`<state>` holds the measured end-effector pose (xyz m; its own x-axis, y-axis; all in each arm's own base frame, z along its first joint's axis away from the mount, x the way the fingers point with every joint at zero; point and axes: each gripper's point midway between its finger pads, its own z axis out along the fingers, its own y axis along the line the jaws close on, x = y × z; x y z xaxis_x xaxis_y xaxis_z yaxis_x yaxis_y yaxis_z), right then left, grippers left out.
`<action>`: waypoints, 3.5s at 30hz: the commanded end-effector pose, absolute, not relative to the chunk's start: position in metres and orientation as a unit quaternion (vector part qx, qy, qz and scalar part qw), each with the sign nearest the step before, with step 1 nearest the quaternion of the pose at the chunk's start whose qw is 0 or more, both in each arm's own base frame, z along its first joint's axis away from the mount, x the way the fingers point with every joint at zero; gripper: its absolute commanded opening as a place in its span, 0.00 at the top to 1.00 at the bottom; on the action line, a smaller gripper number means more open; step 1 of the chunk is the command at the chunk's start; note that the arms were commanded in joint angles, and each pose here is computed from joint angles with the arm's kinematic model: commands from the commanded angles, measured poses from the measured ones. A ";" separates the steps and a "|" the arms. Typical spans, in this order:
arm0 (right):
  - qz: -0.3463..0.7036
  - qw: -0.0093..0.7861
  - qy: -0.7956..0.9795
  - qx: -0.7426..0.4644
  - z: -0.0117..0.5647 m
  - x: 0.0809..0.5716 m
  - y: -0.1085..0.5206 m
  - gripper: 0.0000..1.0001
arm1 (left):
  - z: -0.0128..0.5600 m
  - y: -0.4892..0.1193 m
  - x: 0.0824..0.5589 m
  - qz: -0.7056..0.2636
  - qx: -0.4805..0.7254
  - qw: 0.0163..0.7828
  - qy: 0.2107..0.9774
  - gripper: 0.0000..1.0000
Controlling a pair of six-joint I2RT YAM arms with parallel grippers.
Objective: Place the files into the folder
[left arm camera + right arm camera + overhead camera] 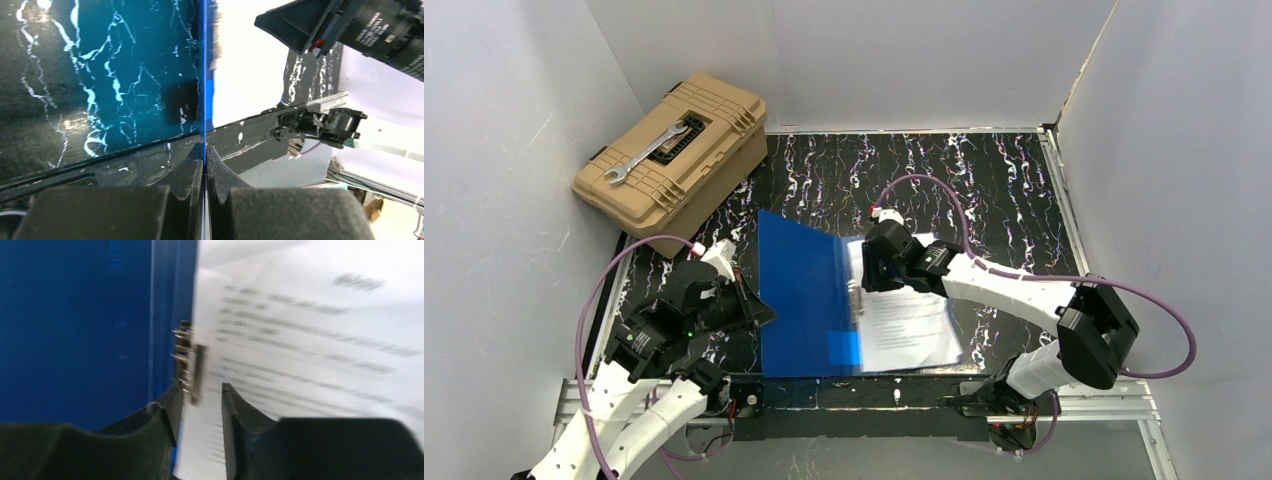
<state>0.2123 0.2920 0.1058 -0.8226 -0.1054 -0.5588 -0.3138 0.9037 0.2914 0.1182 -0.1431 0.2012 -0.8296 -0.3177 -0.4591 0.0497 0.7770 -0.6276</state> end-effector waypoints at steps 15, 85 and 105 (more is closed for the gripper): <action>0.068 0.364 0.923 -0.106 0.136 0.223 0.220 0.17 | 0.214 -0.108 0.122 -0.218 -0.044 0.305 0.926 1.00; 0.164 0.438 0.879 0.094 0.184 0.193 0.131 0.06 | 0.079 -0.377 0.170 -0.415 0.115 0.126 0.894 0.04; 0.252 0.312 0.915 -0.045 0.126 0.187 0.229 0.78 | 0.142 -0.248 0.178 -0.201 0.115 0.265 0.936 0.04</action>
<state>0.1859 0.2020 0.1236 -0.8041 0.0950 -0.5868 -0.1627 0.9143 0.3709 0.1843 -0.3039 0.1677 -0.8247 0.0629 -0.5621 0.3990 0.7691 -0.4993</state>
